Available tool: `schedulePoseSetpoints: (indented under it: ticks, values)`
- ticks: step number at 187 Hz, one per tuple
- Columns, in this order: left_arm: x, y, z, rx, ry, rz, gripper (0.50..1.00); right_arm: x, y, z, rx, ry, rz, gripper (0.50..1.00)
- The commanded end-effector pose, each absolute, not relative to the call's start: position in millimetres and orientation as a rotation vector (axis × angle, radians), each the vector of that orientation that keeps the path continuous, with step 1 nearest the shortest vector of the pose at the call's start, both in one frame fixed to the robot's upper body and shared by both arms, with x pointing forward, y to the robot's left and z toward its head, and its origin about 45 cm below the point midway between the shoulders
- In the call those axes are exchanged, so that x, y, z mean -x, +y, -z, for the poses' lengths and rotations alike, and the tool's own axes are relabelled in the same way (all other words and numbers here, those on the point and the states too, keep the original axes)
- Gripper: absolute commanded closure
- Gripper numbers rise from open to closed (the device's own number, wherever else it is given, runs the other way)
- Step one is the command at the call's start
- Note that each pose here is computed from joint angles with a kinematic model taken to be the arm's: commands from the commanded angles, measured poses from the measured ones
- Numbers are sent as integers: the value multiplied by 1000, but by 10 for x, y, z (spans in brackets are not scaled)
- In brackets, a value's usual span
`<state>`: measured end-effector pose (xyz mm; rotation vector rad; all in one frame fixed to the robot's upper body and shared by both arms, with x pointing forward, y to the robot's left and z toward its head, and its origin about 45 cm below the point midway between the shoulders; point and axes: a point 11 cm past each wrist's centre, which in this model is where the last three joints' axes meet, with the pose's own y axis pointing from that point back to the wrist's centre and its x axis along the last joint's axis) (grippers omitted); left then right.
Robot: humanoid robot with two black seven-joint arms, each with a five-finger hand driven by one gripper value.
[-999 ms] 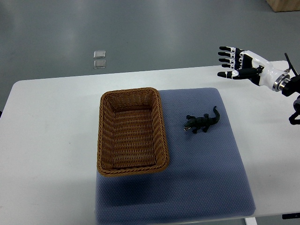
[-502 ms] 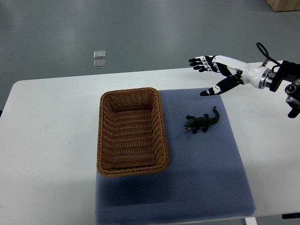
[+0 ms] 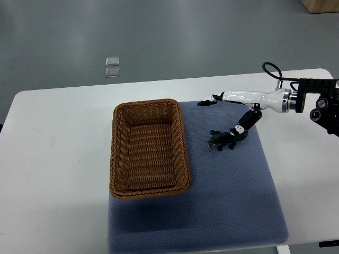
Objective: Place crocodile in brown basket with right hand
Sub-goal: 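Reach the right hand over the dark green toy crocodile, then close the right hand fingers around the crocodile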
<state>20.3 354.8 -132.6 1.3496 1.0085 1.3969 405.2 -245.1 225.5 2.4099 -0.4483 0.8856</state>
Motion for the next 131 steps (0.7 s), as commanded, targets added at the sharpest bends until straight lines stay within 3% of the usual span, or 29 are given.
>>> schedulePoseSetpoints:
  ticks: [1, 75, 131]
  values:
    - [-204, 3550, 1326, -1349, 1008, -1398, 500, -4011, -2425, -2188, -2364, -389, -935, 574]
    - [-192, 3550, 1327, -1352, 1010, -1396, 500, -3959, -2363, -1966, -2140, -234, -1227, 576]
    - [-192, 3550, 1327, -1352, 1010, -1396, 500, -3962, -2442, -1904, -2091, -205, -1244, 576]
